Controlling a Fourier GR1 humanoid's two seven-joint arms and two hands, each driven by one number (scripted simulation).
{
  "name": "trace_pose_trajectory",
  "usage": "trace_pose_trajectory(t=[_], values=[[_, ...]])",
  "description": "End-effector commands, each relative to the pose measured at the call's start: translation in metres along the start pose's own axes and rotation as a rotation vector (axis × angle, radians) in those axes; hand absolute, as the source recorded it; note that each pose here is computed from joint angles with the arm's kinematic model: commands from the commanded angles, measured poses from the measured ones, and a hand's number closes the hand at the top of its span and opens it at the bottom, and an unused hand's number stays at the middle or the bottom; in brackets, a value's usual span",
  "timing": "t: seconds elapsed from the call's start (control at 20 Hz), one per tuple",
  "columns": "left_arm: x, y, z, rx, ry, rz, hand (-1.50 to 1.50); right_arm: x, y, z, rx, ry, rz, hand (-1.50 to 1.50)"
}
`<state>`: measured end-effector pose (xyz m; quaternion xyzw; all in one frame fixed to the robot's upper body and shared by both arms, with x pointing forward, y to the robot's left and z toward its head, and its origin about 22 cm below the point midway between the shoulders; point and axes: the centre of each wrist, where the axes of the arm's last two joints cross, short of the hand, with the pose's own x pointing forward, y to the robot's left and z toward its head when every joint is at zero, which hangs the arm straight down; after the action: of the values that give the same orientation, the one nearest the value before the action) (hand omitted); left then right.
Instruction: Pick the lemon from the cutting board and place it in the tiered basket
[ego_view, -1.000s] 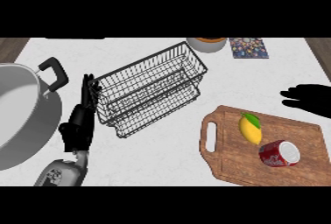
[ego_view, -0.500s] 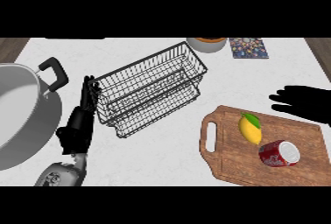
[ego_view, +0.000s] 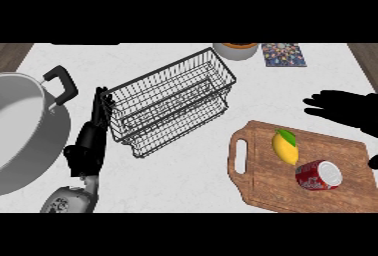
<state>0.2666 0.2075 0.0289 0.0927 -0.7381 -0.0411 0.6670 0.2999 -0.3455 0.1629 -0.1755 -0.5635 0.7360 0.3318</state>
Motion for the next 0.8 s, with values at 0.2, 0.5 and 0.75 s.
trace_pose_trajectory(t=[0.2,0.5,0.75], values=[[0.004,-0.005,-0.005,-0.016,0.017,0.002,0.00,0.007,0.031,-0.020,0.088,-0.030,-0.063,-1.50],[0.014,-0.004,0.000,-0.016,0.001,0.004,0.00,-0.005,0.022,-0.019,0.079,-0.069,-0.068,-1.50],[0.002,0.002,-0.006,-0.028,0.001,0.007,0.00,-0.015,0.032,-0.029,0.083,-0.091,-0.086,-1.50]])
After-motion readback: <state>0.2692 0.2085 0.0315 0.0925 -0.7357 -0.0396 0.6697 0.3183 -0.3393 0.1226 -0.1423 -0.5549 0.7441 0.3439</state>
